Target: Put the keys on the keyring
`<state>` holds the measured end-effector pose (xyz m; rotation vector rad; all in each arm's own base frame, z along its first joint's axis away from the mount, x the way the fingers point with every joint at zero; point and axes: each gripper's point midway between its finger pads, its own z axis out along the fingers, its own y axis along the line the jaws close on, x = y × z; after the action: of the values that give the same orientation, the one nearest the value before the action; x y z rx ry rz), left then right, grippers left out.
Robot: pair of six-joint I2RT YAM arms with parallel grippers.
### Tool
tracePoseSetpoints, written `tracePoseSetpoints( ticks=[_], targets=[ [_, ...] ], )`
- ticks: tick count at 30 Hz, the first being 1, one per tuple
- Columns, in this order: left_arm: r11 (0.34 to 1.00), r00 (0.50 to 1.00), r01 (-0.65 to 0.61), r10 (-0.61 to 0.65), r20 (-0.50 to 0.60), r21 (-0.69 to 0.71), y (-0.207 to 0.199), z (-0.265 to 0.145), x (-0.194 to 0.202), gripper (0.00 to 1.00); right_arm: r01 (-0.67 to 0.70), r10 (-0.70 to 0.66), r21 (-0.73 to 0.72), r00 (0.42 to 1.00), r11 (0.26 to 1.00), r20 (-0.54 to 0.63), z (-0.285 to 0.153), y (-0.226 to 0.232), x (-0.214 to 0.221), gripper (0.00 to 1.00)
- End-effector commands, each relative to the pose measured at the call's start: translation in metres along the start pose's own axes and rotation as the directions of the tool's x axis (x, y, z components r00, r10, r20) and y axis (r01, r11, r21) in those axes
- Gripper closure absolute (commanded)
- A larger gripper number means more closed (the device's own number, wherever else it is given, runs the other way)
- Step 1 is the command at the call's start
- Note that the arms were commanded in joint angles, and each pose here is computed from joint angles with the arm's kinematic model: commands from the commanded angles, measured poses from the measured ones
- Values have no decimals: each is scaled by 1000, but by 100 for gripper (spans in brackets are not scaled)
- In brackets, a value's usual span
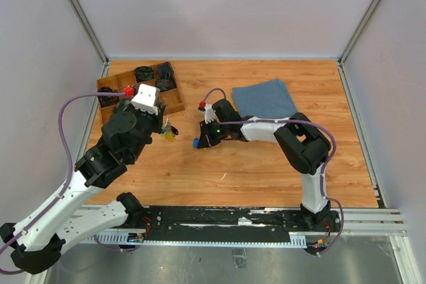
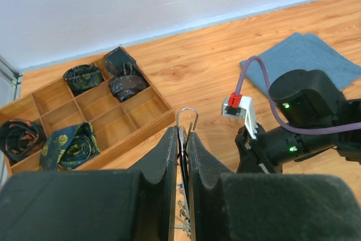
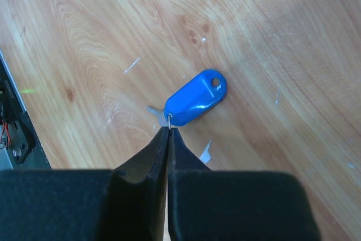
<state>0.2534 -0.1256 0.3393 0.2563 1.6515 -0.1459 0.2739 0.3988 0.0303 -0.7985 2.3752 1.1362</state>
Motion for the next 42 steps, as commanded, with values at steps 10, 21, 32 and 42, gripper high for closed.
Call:
tracePoseSetpoints(
  ticks=[10, 21, 32, 42],
  targets=[
    [996, 997, 50, -54, 48, 71, -12, -2, -32, 100, 495, -513, 136, 832, 858, 211, -131, 63, -60, 99],
    [965, 997, 54, -65, 35, 257, -54, 9, -49, 99, 751, -804, 334, 425, 569, 415, -232, 132, -96, 99],
    [921, 994, 51, -84, 69, 386, -104, -1, -65, 99, 779, -918, 601, -89, 178, 387, -285, 180, -115, 100],
    [907, 994, 31, -71, 82, 420, -124, -4, -69, 100, 781, -912, 625, -247, 14, 328, -289, 211, -117, 100]
  ],
)
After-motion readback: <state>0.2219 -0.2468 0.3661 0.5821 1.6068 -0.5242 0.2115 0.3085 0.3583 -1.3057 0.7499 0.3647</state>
